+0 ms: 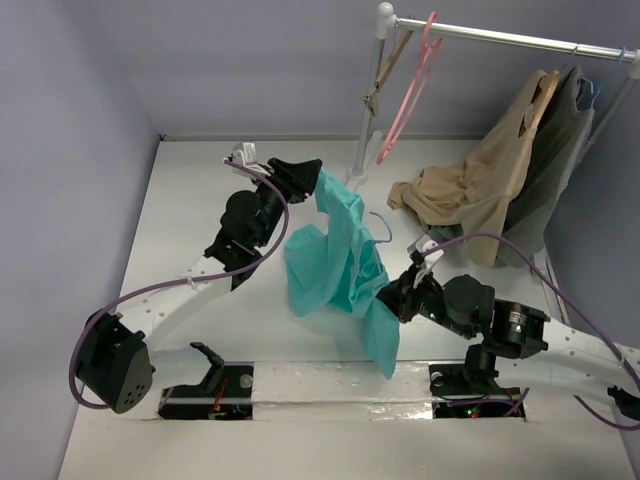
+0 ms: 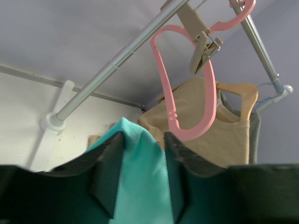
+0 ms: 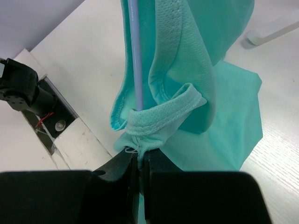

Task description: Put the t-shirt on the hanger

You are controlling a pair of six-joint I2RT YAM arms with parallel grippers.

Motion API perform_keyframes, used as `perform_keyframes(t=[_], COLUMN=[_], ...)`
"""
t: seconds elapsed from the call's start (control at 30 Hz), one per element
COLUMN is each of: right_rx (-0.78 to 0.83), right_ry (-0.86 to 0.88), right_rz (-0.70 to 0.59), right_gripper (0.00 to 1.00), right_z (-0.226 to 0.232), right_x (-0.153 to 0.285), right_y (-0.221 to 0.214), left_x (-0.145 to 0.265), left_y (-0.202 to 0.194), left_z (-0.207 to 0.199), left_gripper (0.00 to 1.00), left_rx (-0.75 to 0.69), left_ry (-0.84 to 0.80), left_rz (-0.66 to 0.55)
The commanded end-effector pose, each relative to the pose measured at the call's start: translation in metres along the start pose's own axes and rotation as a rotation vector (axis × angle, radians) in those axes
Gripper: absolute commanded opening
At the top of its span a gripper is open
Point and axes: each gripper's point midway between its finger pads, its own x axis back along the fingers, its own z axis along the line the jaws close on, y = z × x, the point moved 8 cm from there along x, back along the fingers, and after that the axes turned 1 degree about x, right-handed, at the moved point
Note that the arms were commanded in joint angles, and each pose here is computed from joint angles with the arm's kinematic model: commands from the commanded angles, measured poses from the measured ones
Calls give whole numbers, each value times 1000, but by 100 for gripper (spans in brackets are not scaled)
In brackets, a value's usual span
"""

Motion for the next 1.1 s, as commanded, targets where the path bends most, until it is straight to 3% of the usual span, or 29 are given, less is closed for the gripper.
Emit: perform_keyframes(t=[0.0, 0.17, 0.27, 0.47, 0.7, 0.87, 1.03, 1.07], right_rx=[-34, -45, -49, -42, -29, -39, -46, -47], right_ry=[42, 47, 58, 76, 109, 145, 127, 123], right_rz=[-75, -73, -75, -53, -47, -97, -109, -106], right_gripper=[0, 0, 0, 0, 0, 0, 0, 0], right_z=[7, 6, 6, 5, 5, 7, 7, 6], right_x=[3, 7, 11, 18, 29, 41, 49, 50], right_y=[14, 13, 14, 12, 14, 27, 40, 41], left_x=[-1, -2, -3, -2, -5, -2, 0, 0], left_y=[16, 22, 24, 42, 92, 99, 83, 79], left_z=[-13, -13, -12, -11, -1, 15, 30, 30], left_gripper=[32, 8, 0, 0, 0, 0, 0, 6], left_rx=[24, 9, -1, -50, -232, -247, -239, -232], left_ry=[-58, -29, -1, 71, 236, 278, 299, 282], left_rz=[-70, -96, -105, -172, -291, -295, -242, -225])
